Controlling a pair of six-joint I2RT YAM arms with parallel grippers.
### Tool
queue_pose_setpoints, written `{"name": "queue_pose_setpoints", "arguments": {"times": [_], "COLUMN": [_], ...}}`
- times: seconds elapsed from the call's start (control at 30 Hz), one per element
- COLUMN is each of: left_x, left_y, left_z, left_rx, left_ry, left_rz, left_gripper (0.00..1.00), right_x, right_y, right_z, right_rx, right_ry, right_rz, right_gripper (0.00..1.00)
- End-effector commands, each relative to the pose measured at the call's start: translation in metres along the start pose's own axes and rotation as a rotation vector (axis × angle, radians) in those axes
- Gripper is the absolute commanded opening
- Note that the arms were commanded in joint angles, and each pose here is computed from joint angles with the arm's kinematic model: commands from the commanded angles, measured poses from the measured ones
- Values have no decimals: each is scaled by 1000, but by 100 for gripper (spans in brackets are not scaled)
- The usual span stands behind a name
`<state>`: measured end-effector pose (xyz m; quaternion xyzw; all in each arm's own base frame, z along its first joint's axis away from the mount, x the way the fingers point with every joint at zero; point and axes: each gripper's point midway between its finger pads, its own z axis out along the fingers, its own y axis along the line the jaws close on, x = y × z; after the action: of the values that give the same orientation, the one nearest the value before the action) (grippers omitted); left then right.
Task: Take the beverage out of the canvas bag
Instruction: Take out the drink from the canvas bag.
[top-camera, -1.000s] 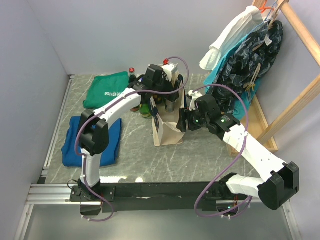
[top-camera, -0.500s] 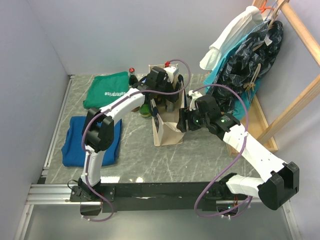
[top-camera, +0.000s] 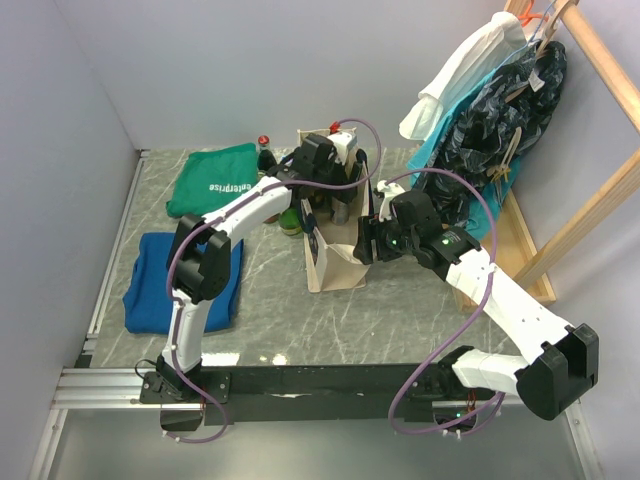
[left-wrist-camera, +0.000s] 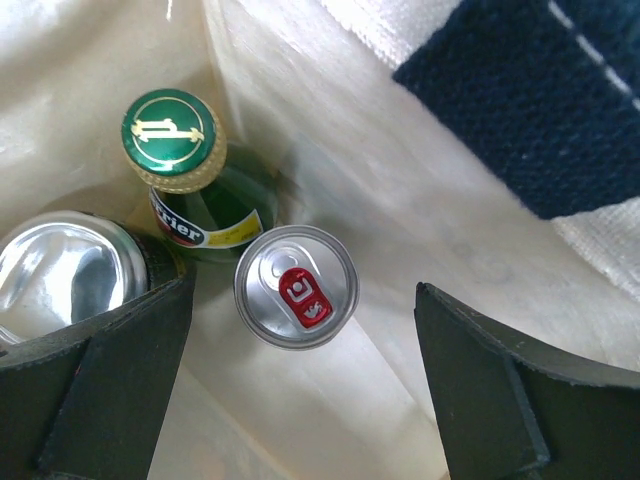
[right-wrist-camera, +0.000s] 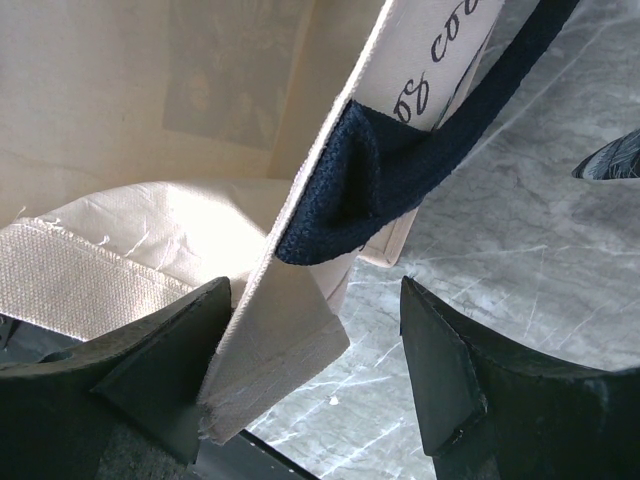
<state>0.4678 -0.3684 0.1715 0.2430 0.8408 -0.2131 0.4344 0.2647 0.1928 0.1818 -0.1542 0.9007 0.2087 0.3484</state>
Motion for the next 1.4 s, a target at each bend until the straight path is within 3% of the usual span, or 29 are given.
{"name": "queue_pose_setpoints", "arguments": {"times": [0.0,0.93,1.37], "left_x": [-22,-12,-12], "left_y": [0,10,13], "left_z": [4,25,20], "left_rx": [-6,-54,-68], "left_ry": [-69,-57,-55], "left_rz": [5,-16,-8], "left_gripper": [98,96,96], "right_x": [15,15,-33], "right_y": [-3,-8,-17], "right_z": [2,3,-43], "right_rx": [22,48,141], "right_ry": [67,64,-202], "right_rz": [-30,-34,-7], "right_gripper": [74,74,75]}}
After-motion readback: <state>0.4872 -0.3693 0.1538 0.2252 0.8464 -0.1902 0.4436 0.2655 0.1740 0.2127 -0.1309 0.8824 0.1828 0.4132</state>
